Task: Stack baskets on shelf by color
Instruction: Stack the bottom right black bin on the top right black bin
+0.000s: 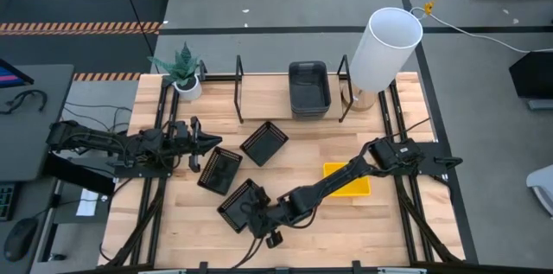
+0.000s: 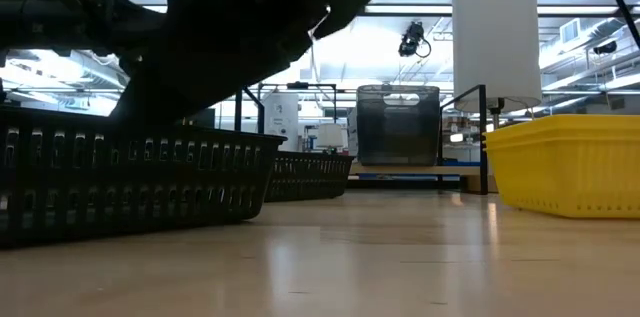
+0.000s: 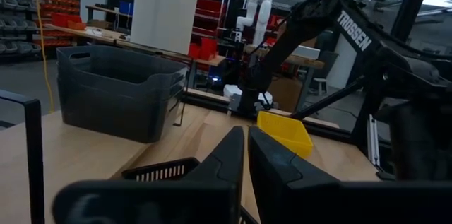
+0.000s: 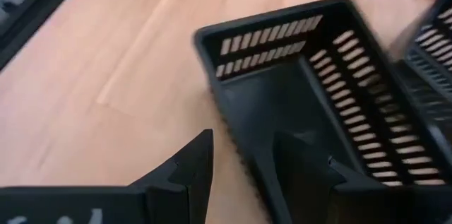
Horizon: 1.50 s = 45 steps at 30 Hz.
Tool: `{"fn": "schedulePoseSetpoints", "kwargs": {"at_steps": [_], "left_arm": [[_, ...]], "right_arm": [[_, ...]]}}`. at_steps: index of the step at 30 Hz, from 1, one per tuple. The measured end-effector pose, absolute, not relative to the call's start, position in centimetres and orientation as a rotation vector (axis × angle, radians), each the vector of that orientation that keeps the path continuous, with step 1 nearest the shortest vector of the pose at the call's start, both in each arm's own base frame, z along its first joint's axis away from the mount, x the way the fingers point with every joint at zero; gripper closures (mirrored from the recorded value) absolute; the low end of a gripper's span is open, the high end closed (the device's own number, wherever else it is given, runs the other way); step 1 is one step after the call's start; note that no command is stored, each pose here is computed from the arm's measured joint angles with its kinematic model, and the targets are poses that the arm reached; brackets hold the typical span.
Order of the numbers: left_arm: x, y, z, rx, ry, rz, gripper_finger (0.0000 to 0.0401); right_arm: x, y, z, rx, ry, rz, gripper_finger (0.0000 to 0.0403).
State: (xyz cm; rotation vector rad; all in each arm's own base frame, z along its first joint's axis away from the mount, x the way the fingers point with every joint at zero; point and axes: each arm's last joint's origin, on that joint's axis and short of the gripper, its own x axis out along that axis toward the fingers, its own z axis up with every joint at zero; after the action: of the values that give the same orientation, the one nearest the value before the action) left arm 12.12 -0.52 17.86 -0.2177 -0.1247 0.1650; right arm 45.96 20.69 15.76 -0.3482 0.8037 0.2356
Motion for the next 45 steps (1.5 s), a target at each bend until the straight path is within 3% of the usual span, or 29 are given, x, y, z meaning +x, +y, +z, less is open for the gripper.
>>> {"fn": "schedulePoseSetpoints", "kwargs": {"at_steps": [12, 24, 45], "left_arm": [[12.1, -0.5, 17.9, -0.218, -0.127, 0.165, 0.0372], [12.1, -0.5, 17.9, -0.218, -0.127, 0.165, 0.0366], [12.1, -0.5, 17.9, -0.218, -0.128, 0.165, 0.0365]], "right_arm": [[46.0, 19.7, 15.5, -0.410, 0.838, 0.217, 0.0277], [45.8, 18.7, 15.3, -0.344, 0.915, 0.288, 0.0391], [42.9, 14.2, 24.0, -0.337, 0.971, 0.260, 0.0393]]}}
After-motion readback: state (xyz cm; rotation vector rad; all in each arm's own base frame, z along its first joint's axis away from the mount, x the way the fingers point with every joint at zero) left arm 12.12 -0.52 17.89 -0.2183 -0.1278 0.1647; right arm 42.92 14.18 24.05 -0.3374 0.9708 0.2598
